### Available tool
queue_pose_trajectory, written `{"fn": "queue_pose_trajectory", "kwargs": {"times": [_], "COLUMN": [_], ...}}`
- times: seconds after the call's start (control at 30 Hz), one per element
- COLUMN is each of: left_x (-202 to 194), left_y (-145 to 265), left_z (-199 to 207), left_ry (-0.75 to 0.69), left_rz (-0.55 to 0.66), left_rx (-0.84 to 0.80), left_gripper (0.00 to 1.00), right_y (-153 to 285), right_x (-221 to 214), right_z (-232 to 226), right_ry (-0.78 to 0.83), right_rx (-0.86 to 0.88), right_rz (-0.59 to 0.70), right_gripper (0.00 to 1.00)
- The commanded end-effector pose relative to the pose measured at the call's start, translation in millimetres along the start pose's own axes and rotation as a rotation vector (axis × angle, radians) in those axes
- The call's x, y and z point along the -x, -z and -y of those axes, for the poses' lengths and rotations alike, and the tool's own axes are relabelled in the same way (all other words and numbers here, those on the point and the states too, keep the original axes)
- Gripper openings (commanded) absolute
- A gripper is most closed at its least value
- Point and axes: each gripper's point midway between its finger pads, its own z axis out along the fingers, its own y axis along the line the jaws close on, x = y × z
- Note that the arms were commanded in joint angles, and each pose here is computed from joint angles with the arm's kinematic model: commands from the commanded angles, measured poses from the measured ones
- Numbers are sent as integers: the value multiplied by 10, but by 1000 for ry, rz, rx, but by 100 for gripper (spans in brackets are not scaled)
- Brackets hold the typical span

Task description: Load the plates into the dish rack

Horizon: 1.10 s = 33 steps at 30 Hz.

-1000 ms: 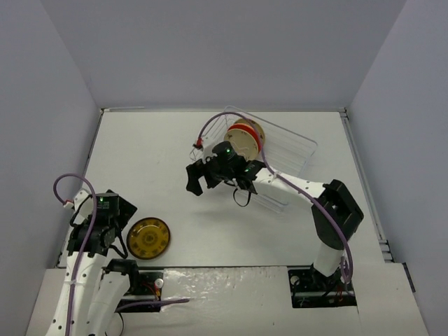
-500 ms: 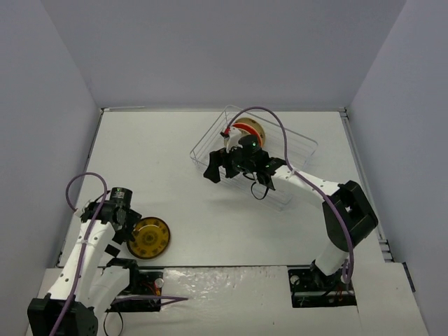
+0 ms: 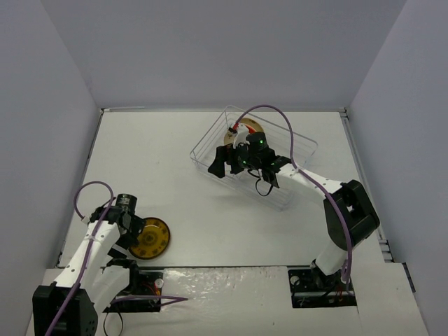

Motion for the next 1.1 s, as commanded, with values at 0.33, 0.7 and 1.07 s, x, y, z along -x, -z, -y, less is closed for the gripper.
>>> {"fn": "queue_pose_trajectory", "kwargs": {"times": [0.33,0.7,1.07], "left_x": [-14,-180,-268], "left_y": [-24,-206,-220], "left_z": [214,414,712], "left_ry": [11,-65,-76], "left_rz": [-24,-109,-92], "left_rx": [-44,-11,-117], "left_gripper": [95,87,21], "right_y": [138,240,164], "right_x": [381,475,438], "right_z": [-96,-87,-14], "right_ry": [4,12,-3], "right_rx": [41,35,23], "right_rz": [118,149,135], "right_gripper": [100,100,100]}}
